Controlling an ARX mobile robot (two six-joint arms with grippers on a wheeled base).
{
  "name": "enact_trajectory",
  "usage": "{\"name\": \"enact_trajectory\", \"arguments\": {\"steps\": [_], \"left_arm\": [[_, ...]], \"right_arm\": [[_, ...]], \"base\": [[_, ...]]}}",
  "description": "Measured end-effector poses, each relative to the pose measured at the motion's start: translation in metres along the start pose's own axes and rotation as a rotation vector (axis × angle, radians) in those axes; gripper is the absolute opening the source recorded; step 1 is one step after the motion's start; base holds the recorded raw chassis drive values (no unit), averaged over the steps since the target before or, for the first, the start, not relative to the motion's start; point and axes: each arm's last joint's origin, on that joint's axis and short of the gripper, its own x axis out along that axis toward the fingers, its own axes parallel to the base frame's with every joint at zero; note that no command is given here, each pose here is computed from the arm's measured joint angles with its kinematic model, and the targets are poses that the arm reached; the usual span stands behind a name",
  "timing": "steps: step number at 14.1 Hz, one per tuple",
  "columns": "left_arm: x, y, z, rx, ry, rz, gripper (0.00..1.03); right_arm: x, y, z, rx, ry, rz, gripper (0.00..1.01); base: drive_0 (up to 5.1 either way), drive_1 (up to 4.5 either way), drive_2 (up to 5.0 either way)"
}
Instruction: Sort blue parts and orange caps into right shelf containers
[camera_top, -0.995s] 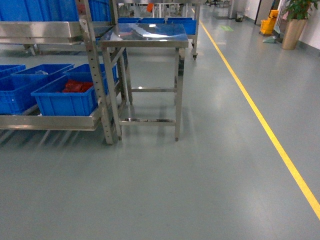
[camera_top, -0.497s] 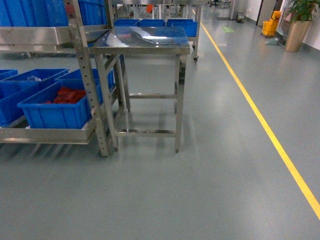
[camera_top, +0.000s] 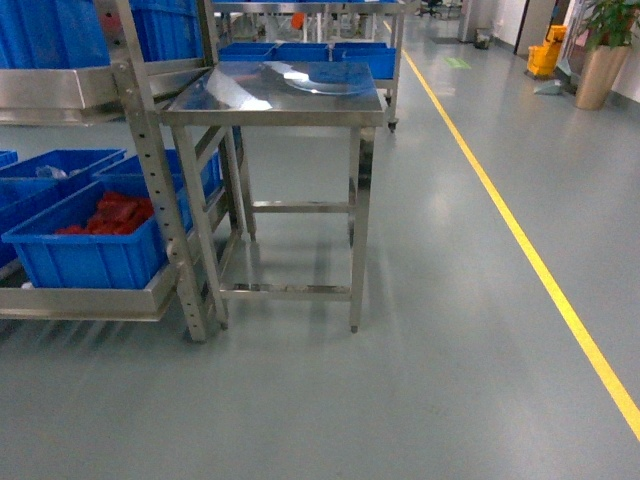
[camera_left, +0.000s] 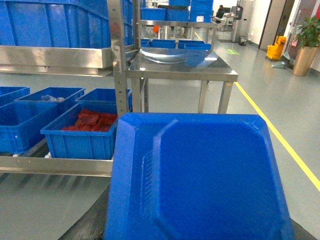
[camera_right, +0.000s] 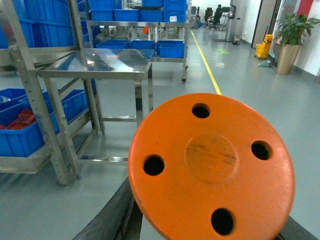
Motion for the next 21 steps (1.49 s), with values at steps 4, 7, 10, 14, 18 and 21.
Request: {"name": "enact_trajectory", "arguments": {"steps": [4, 7, 10, 14, 18, 21], "left_arm": [[0.0, 0.0, 0.0001, 0.0, -0.001, 0.001, 0.43], [0.0, 0.0, -0.0001, 0.0, 0.001, 0.0, 0.43], [0.0, 0.0, -0.0001, 0.0, 0.001, 0.0, 0.43], [0.0, 0.0, 0.0001, 0.0, -0.001, 0.0, 0.43], [0.0, -0.0001, 0.0, 0.0, 0.0, -0.003, 0.43], [0.0, 0.0, -0.0001, 0.0, 0.001, 0.0, 0.43]], "right_arm": [[0.0, 0.0, 0.0, 0.0, 0.0, 0.0, 0.42], [0.0, 0.0, 0.0, 0.0, 0.0, 0.0, 0.42], [0.0, 0.0, -0.0001, 0.0, 0.001, 0.0, 0.42], [0.0, 0.0, 0.0003, 0.0, -0.003, 0.0, 0.42], [0.0, 0.0, -0.0004, 0.0, 0.004, -0.001, 0.42], [0.0, 0.0, -0.0001, 0.0, 0.001, -0.001, 0.42]], "base": [[0.0, 4.21, -4.2], [0.0, 4.21, -4.2], [0.0, 4.21, -4.2], [0.0, 4.21, -4.2], [0.0, 4.21, -4.2], [0.0, 4.21, -4.2]]}}
